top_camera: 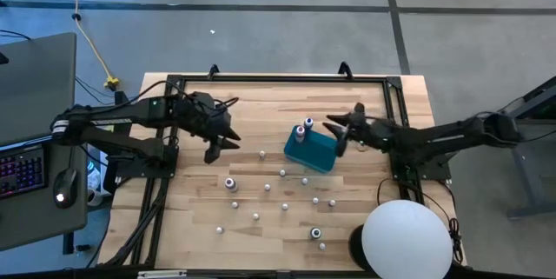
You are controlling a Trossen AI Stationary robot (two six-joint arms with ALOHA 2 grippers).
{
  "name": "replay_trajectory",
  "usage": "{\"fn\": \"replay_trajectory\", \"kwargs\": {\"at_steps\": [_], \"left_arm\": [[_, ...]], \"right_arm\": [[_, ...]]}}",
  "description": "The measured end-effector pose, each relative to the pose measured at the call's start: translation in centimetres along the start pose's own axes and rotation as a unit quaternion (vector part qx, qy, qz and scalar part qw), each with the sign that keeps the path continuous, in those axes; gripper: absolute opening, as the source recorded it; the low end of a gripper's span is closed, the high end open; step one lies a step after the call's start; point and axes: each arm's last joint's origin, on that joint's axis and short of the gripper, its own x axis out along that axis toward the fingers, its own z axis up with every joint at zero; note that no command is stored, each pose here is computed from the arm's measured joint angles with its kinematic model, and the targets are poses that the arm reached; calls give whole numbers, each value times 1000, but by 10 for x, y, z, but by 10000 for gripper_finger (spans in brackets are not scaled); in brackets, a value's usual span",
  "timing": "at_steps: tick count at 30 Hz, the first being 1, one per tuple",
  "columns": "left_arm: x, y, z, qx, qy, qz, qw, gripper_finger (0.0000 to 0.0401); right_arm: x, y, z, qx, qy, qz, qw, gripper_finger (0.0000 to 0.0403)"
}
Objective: Pick & Place food coloring
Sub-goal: Put the large blue food coloring bottle into the blue container
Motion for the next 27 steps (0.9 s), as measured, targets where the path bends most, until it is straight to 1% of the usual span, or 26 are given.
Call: {"fn": "replay_trajectory", "kwargs": {"at_steps": [2, 4, 7, 9, 13, 19, 23, 27], "left_arm": [[5, 1, 2, 0, -1, 10, 1000, 131], [8, 3, 3, 1, -6, 22, 1000, 131], [6, 3, 8, 6, -29, 43, 999, 131], [7, 4, 8, 8, -31, 50, 998, 131], [7, 5, 10, 11, -43, 71, 996, 131], [6, 5, 12, 13, -52, 76, 996, 131], [6, 5, 12, 14, -54, 76, 996, 131], [6, 5, 13, 29, -56, 78, 995, 131]], "right_arm": [[12, -5, -4, -11, 15, -47, 999, 138], [23, -10, -4, -4, 23, -66, 998, 138], [39, -17, -12, 20, 60, -40, 997, 138], [47, -18, -17, 26, 73, -23, 997, 138], [60, -19, -27, 13, 89, -20, 996, 138], [74, -16, -38, 6, 109, -13, 994, 138], [78, -15, -39, 3, 108, -13, 994, 138], [79, -14, -35, 1, 85, -9, 996, 138]]}}
